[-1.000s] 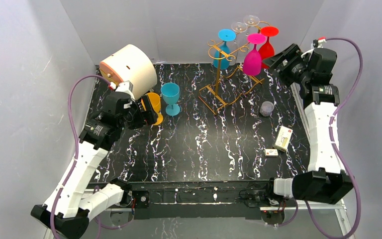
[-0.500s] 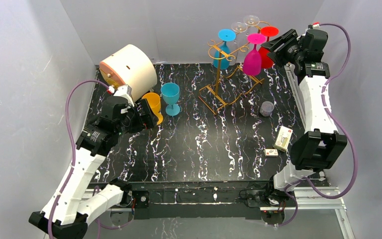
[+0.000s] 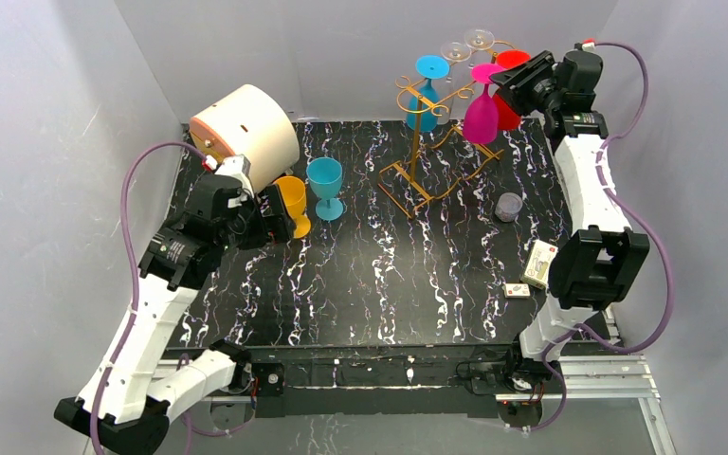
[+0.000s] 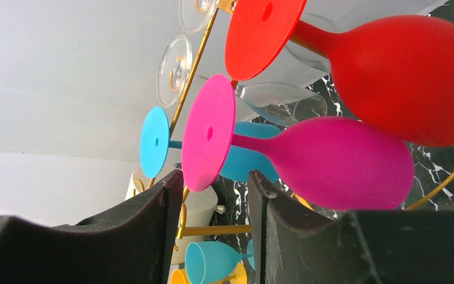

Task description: Take the wine glass off the wine glass rack

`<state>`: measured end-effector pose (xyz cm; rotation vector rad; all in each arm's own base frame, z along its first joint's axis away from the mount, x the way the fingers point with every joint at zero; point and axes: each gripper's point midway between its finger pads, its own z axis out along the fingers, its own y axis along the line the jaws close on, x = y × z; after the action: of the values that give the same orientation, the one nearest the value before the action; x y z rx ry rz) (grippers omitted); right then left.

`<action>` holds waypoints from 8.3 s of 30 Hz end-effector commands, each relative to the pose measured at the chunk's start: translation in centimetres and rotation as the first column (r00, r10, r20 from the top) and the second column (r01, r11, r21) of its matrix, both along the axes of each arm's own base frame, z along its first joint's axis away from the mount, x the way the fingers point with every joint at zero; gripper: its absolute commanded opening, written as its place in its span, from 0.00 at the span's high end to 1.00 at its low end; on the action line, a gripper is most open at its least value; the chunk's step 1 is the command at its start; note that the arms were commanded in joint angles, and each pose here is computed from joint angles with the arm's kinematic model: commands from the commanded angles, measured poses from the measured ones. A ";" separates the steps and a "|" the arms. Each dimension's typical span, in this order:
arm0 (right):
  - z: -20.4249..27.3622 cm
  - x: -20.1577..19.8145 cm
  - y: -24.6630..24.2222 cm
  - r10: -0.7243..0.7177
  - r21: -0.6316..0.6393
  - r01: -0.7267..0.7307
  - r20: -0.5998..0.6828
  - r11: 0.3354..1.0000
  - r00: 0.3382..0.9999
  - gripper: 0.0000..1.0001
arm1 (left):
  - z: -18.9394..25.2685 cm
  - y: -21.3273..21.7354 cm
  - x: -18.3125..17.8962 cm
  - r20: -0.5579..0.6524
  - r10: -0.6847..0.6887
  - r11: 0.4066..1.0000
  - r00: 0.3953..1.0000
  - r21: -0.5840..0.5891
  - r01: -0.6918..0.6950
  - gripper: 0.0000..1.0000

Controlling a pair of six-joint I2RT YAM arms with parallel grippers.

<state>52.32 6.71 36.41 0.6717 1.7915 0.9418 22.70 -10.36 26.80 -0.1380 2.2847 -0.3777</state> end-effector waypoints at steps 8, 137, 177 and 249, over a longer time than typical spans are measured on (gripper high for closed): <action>2.9 1.8 -1.0 -0.091 -0.008 0.092 0.103 0.996 0.991 0.53 | 0.5 1.4 -0.4 -0.009 -0.007 0.996 1.000 0.089 0.008 0.02; -0.2 -20.3 6.0 0.378 -0.041 -0.376 0.094 0.926 0.921 0.99 | 4.1 -5.4 -0.5 0.051 -0.195 0.949 0.980 -0.241 0.201 0.13; -2.5 -34.4 18.8 0.876 -0.023 -0.883 0.146 0.468 0.461 0.89 | 6.9 -21.4 -3.5 0.259 -0.514 0.582 0.818 -0.595 0.554 1.00; -3.9 -40.5 16.8 0.895 -0.374 -0.847 0.383 0.378 0.231 0.99 | 7.6 -14.2 -0.2 0.215 -0.469 0.671 0.856 -0.543 0.504 0.02</action>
<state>13.09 24.18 31.29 -0.5908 1.7871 1.7391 24.19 -24.91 35.54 0.1597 1.9751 -1.2562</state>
